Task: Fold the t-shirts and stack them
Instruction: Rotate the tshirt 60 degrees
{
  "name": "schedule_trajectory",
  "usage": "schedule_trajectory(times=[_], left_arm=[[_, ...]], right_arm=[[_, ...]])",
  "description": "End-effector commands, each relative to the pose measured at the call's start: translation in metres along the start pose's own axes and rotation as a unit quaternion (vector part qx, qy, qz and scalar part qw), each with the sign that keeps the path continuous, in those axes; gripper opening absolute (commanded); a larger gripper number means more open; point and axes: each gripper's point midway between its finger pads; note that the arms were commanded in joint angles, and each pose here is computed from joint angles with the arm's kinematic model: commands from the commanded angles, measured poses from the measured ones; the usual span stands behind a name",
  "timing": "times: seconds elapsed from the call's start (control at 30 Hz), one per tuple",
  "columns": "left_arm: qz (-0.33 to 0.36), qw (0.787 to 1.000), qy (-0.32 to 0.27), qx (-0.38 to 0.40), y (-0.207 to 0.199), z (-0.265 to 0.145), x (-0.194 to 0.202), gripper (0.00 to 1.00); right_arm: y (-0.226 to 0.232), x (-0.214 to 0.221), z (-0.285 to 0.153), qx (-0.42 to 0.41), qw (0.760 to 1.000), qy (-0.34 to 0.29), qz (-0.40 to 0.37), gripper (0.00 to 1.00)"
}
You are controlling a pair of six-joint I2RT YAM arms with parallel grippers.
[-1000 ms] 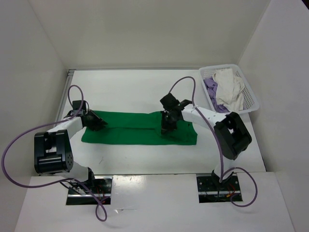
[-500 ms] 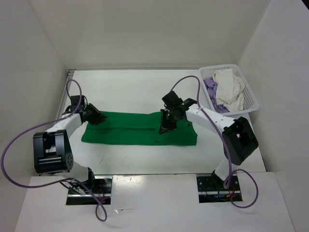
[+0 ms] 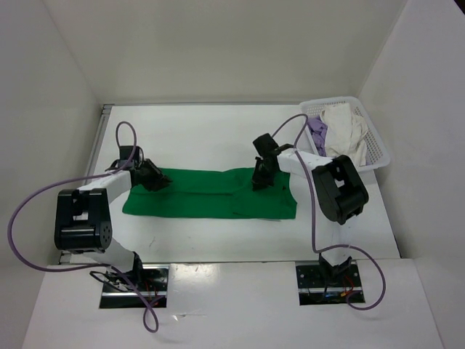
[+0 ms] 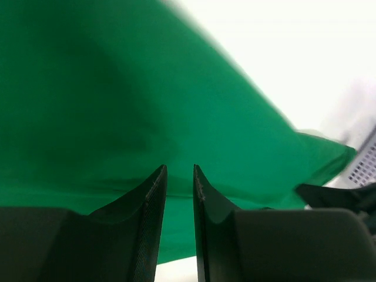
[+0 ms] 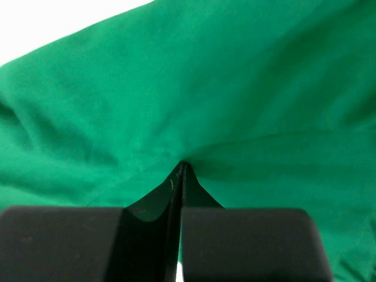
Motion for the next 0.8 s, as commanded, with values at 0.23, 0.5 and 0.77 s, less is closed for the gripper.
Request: schedule_trajectory(times=[0.23, 0.5, 0.77], left_arm=[[-0.066, 0.998, -0.012, -0.020, 0.044, -0.022, -0.004, 0.33], [0.007, 0.999, -0.017, 0.041, -0.013, -0.073, 0.017, 0.36], [0.050, 0.996, 0.007, 0.069, -0.035, -0.082, 0.033, 0.27]], right_arm=[[0.056, -0.081, 0.042, -0.024, 0.998, -0.056, 0.005, 0.00], [0.180, -0.210, 0.048, -0.150, 0.978, -0.145, -0.005, 0.00], [0.214, -0.230, -0.079, -0.211, 0.953, -0.213, -0.053, 0.06]])
Point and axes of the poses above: each gripper's point midway between its finger pads, its own z axis out along the fingers, its own y axis along the line the jaws close on, x = y × z
